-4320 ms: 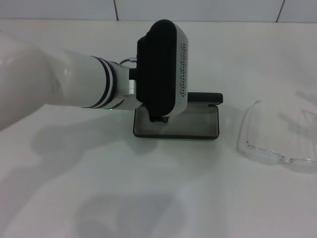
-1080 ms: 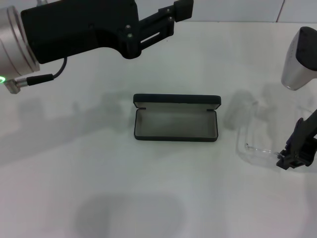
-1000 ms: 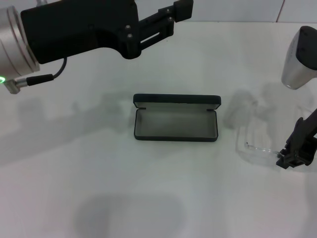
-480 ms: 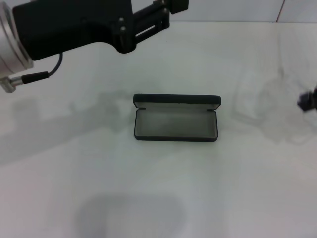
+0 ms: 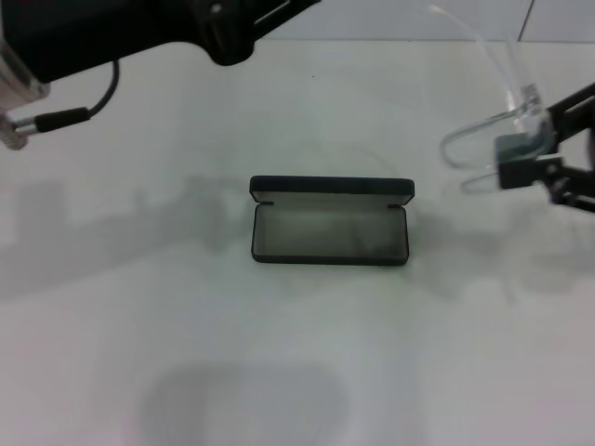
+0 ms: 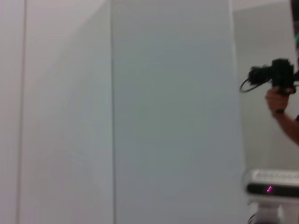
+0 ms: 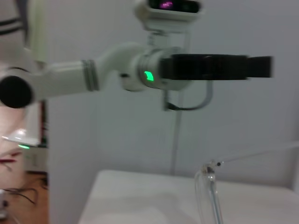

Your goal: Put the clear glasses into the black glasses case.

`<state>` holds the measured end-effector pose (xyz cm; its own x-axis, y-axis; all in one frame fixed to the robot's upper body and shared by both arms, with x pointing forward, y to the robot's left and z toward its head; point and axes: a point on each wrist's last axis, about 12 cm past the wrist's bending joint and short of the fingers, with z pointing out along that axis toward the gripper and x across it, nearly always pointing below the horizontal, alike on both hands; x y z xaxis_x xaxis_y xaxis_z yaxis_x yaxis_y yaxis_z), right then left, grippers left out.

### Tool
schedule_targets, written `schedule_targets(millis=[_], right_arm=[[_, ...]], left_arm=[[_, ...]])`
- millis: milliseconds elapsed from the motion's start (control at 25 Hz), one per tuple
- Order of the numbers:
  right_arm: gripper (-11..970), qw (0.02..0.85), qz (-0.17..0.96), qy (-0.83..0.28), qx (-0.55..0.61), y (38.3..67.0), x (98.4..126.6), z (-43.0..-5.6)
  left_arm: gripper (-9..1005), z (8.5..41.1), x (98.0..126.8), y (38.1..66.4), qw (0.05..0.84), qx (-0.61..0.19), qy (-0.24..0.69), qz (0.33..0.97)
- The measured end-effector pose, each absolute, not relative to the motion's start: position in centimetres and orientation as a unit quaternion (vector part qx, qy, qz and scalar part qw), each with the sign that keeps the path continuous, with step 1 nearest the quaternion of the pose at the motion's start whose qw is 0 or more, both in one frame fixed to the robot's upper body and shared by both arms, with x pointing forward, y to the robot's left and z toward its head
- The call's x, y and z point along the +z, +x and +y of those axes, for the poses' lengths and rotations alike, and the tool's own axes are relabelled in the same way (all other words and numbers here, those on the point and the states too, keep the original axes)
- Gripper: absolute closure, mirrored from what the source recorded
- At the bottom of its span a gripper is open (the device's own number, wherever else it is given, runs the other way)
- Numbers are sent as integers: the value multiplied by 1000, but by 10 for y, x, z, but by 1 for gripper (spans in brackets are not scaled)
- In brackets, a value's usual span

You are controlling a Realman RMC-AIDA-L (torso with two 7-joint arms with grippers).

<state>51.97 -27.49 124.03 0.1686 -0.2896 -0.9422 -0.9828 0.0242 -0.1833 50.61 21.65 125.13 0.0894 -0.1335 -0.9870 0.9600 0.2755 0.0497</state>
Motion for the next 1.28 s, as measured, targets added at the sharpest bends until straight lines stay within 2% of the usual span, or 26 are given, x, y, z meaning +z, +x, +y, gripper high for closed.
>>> schedule_targets(millis=[240,480,720,1280], right_arm=[[849,460,499,-628,380,537,1222,-235],[849,459,476,-649,377,547,1224,-212],[850,480,446,-651,382,549,1233,-207],[850,513,413,-640,397,540,1240,-215]], left_arm=[[724,210,1251,509,599,-465,423,497],[767,206,1247,513,588,-476,427,497],[876,204,1240,519,577,-482,424,505],[876,203,1232,515,549,-501,437,507]])
